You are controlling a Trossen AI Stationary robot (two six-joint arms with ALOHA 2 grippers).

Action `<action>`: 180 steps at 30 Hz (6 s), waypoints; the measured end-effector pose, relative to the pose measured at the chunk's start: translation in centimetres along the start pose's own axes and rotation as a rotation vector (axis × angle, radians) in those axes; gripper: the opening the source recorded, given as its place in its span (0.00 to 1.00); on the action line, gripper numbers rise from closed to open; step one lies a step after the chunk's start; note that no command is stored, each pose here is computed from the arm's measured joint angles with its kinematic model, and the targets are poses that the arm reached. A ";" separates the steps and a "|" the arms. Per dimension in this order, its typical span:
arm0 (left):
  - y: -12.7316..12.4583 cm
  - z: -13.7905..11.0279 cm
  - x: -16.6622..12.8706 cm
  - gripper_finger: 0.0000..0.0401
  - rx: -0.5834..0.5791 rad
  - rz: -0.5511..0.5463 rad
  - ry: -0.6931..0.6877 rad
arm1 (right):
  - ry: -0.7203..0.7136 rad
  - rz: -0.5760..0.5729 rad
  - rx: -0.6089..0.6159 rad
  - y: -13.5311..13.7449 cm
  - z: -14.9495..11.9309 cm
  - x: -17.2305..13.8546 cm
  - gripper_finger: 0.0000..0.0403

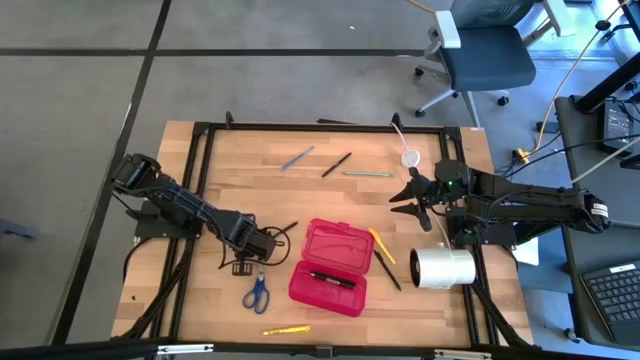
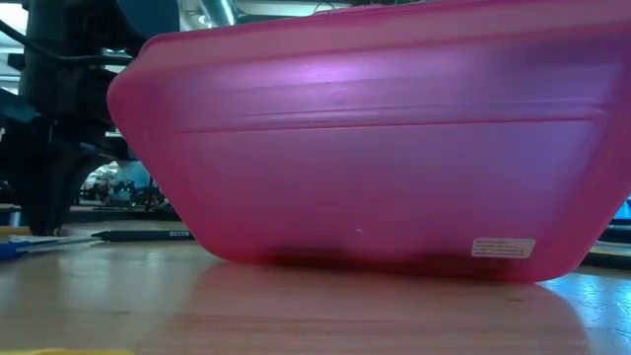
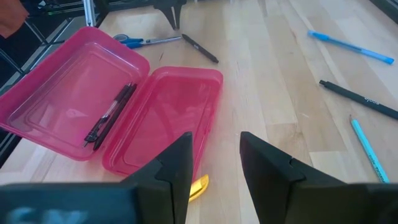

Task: Pick & place school supplies into a supply box
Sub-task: Put the yellow pencil into the red supply box, then move the red supply box to the centre of the table

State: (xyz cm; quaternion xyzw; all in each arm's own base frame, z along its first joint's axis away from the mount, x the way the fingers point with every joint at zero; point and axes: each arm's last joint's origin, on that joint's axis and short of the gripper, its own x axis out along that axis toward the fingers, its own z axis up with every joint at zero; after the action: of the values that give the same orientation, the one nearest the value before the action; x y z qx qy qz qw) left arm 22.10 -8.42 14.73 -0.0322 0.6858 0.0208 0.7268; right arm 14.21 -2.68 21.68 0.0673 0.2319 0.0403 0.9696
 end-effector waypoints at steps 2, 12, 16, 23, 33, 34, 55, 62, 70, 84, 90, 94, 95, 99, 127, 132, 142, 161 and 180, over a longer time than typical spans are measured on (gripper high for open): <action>0.0 0.0 0.0 0.02 0.000 0.000 -0.001 | 0.000 0.000 0.000 0.0 0.0 0.0 0.34; 0.4 0.6 -0.6 0.02 -0.070 -0.008 -0.006 | 0.000 0.000 0.000 0.0 0.0 0.0 0.34; 0.4 2.2 -2.1 0.02 -0.098 -0.032 -0.063 | 0.000 0.000 -0.001 0.0 0.0 0.0 0.34; 1.1 6.2 -6.8 0.02 -0.080 -0.042 -0.259 | 0.000 0.000 -0.005 0.0 0.0 0.0 0.34; 4.5 12.8 -14.4 0.01 -0.137 -0.313 -0.783 | 0.002 0.000 -0.007 0.0 0.0 0.0 0.34; 4.7 13.2 -14.9 0.01 -0.124 -0.355 -0.832 | 0.002 0.000 -0.015 0.0 0.0 0.0 0.34; 5.4 15.9 -11.4 0.00 -0.199 -0.585 -0.730 | 0.091 0.002 -0.001 -0.5 -0.6 1.3 0.34; 4.6 16.3 -9.7 0.00 -0.001 -0.503 -0.715 | 0.094 0.002 0.001 -0.7 -0.5 2.2 0.34; 4.6 15.6 -8.7 0.00 0.063 -0.353 -0.644 | 0.079 0.000 0.038 -1.0 -0.3 2.9 0.34; -0.6 14.4 -8.7 0.00 0.206 -0.437 -0.608 | 0.079 -0.001 0.051 -1.4 -0.3 4.1 0.34; -2.9 14.2 -7.8 0.00 0.234 -0.426 -0.599 | 0.081 -0.001 0.077 -1.4 -0.4 4.2 0.34; -4.4 14.6 -5.9 0.00 0.246 -0.441 -0.565 | 0.082 -0.002 0.100 -1.5 -0.4 4.2 0.34; -4.7 14.6 -5.3 0.00 0.251 -0.441 -0.546 | 0.082 -0.002 0.108 -1.4 -0.4 4.2 0.34; -5.4 14.9 -3.4 0.00 0.239 -0.454 -0.500 | 0.082 -0.003 0.126 -1.4 -0.4 4.2 0.34; -7.3 15.9 3.5 0.00 0.152 -0.279 -0.483 | 0.007 0.001 0.093 -1.4 0.4 4.2 0.34; -6.4 16.4 3.7 0.00 0.046 -0.177 -0.519 | -0.071 0.003 0.051 -1.4 1.2 4.2 0.34; -4.5 17.0 4.1 0.00 -0.146 -0.099 -0.532 | -0.059 0.004 0.058 -1.4 1.0 4.2 0.34; -5.1 16.0 2.7 0.00 -0.020 -0.074 -0.515 | -0.057 0.045 0.003 -0.6 1.1 4.4 0.34; -5.4 15.9 2.5 0.00 -0.013 -0.072 -0.516 | -0.058 0.045 0.003 -0.6 1.1 4.4 0.34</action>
State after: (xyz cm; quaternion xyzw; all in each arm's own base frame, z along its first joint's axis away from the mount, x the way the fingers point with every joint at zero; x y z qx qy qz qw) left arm 38.47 -12.68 13.25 -0.0549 0.4759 0.0067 0.8778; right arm 18.66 -2.87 20.59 0.0751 0.2023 0.0598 0.9746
